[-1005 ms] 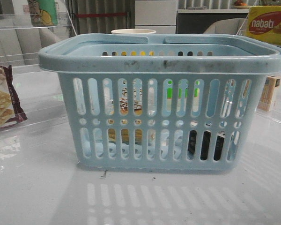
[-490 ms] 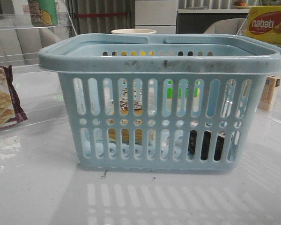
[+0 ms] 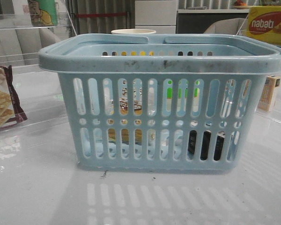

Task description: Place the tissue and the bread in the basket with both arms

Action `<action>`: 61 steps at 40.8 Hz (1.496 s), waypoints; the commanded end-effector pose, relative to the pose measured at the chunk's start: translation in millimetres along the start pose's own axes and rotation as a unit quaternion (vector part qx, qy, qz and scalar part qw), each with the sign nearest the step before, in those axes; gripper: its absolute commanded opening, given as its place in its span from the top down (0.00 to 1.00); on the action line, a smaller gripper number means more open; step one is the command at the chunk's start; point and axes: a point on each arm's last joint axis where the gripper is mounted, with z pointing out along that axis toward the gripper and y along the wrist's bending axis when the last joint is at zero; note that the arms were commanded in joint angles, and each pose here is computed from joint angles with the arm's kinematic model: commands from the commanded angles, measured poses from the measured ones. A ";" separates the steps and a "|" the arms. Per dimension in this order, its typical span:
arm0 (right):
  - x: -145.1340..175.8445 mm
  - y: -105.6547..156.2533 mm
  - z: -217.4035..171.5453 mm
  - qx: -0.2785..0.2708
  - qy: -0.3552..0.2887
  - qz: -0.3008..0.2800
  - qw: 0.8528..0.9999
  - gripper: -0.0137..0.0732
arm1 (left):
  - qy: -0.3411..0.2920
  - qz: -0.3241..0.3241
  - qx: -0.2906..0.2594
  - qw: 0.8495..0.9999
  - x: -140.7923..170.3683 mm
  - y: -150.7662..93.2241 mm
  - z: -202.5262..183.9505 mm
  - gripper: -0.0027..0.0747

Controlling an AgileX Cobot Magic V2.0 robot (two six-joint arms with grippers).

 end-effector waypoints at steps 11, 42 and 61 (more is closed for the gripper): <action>1.7 -6.2 3.2 0.050 -0.126 0.018 0.991 0.78 | -0.053 -0.006 0.003 0.999 -9.4 -0.1 -1.9 0.85; -8.7 -8.2 -0.3 0.067 -0.185 0.015 0.980 0.78 | -0.053 -0.006 0.003 0.999 -9.4 -0.1 -1.9 0.85; -8.7 -8.0 -0.3 0.065 -0.185 0.015 0.980 0.78 | -0.053 -0.006 0.003 0.999 -9.4 -0.1 -1.9 0.85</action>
